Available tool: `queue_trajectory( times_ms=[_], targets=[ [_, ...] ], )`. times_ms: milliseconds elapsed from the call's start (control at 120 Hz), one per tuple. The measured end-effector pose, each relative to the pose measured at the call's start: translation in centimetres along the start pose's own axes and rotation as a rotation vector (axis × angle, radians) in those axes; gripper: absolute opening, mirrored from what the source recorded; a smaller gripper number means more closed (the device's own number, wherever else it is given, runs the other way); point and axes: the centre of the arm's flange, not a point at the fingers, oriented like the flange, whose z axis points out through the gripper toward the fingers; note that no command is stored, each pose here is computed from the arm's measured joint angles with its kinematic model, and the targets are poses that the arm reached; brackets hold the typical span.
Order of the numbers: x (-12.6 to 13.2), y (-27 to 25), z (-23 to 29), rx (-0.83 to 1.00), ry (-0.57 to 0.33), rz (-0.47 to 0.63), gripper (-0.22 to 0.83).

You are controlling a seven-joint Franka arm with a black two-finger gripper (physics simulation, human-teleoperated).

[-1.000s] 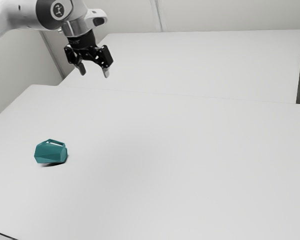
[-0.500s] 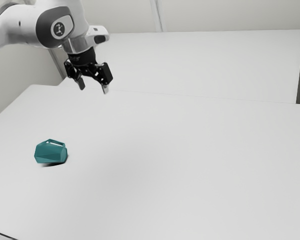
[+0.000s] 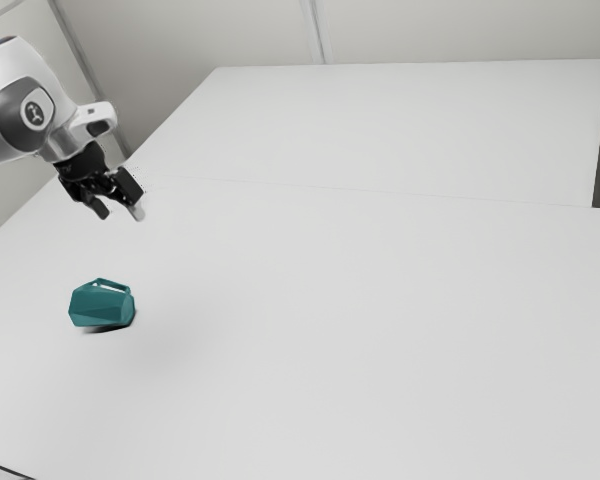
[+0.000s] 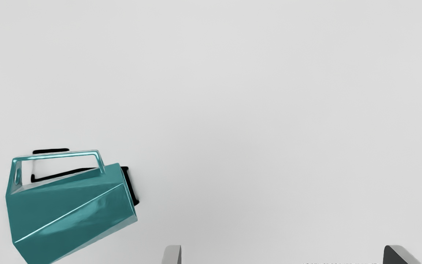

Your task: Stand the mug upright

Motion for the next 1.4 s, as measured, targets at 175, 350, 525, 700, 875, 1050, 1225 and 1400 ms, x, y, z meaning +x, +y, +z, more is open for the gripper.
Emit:
queue_trajectory(
  times_ms=[175, 350, 525, 700, 875, 1050, 1225, 1400],
  targets=[
    [-2.2, -8.7, 2.5, -0.067, 0.004, -0.007, 0.62],
    [-4.3, -17.7, 4.9, -0.145, 0.030, -0.042, 0.62],
    [-5.1, -24.3, 8.0, -0.222, 0.050, -0.036, 0.62],
    [-6.5, -28.2, 11.1, -0.316, 0.059, -0.029, 0.62],
    [-7.7, -30.1, 13.5, -0.416, 0.066, -0.017, 0.62],
    [-8.1, -29.7, 15.2, -0.508, 0.105, -0.012, 0.62],
    [-8.7, -29.0, 17.2, -0.583, 0.148, -0.027, 0.62],
    [-8.4, -28.1, 18.7, -0.598, 0.173, -0.021, 0.62]
  ],
)
